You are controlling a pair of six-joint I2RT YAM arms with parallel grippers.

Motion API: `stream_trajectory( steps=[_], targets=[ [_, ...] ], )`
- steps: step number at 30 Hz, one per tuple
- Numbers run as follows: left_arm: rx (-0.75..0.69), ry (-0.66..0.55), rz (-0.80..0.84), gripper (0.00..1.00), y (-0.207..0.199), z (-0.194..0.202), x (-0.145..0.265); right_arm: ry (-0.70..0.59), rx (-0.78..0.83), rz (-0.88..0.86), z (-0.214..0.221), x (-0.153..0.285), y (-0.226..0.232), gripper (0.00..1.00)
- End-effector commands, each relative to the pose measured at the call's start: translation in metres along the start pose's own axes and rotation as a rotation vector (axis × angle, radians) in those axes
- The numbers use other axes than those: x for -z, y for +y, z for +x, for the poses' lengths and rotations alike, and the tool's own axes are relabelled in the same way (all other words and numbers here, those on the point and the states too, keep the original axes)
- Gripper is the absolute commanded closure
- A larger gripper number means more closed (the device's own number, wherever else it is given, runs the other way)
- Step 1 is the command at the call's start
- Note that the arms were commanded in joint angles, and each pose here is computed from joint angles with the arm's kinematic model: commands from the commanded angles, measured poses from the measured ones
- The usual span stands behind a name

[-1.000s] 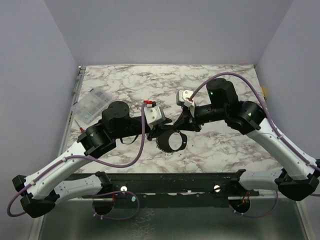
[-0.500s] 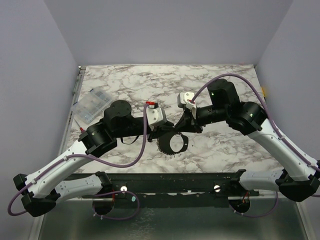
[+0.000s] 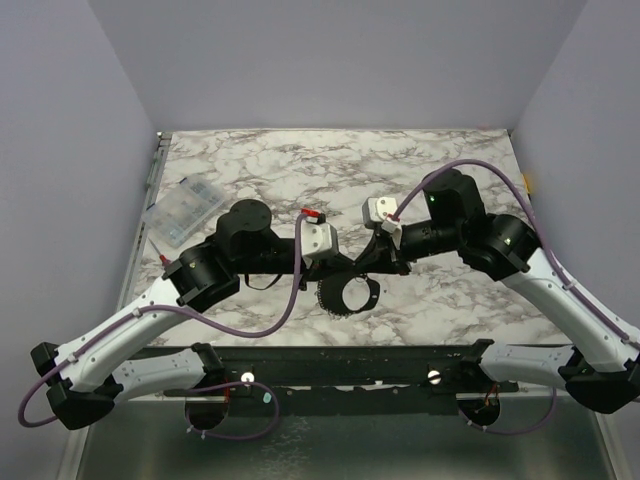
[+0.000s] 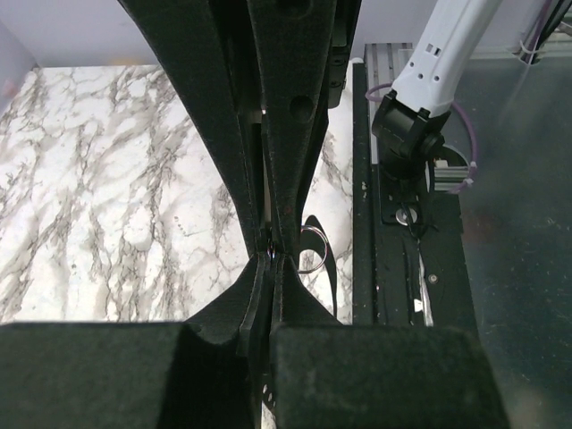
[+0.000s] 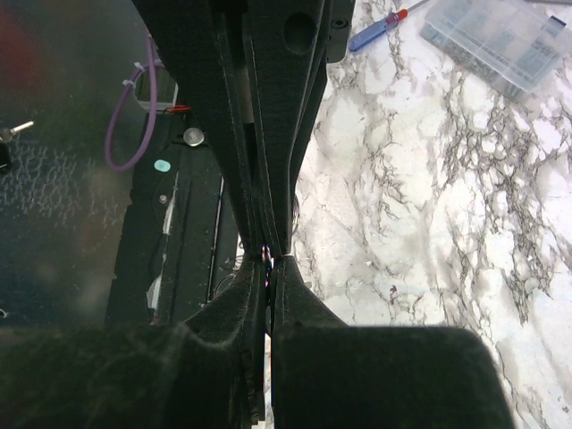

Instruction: Put the keys on the keyring

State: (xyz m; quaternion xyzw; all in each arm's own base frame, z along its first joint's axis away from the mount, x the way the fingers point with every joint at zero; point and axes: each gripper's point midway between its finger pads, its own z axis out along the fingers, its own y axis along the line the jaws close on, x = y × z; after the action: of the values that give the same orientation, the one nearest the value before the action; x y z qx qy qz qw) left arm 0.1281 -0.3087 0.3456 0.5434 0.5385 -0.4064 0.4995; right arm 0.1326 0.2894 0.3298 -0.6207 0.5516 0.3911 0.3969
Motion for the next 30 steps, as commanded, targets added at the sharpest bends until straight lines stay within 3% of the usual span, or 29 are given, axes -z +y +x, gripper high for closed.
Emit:
stream_trajectory(
  steps=[1,8,13,17,25,30],
  targets=[
    [-0.026,0.049,-0.007,1.0,0.007,0.006,-0.005,-0.113,0.108,-0.035,-0.024,0.003,0.01,0.99],
    [-0.084,-0.009,-0.084,1.0,0.018,-0.014,0.004,-0.098,0.079,0.062,-0.02,0.012,0.003,0.99],
    [-0.097,-0.073,-0.122,1.0,0.02,-0.028,0.012,-0.095,0.051,0.075,-0.018,0.014,0.005,0.7],
    [-0.099,-0.099,-0.145,1.0,0.021,-0.031,0.016,-0.096,0.045,0.074,-0.017,0.015,0.006,0.57],
    [-0.1,-0.153,-0.187,1.0,0.023,-0.034,0.021,-0.129,0.081,0.135,-0.026,0.023,0.0,0.48],
    [-0.152,-0.307,-0.199,1.0,0.015,-0.044,0.031,-0.236,0.122,0.245,-0.048,0.036,-0.01,0.44]
  ],
)
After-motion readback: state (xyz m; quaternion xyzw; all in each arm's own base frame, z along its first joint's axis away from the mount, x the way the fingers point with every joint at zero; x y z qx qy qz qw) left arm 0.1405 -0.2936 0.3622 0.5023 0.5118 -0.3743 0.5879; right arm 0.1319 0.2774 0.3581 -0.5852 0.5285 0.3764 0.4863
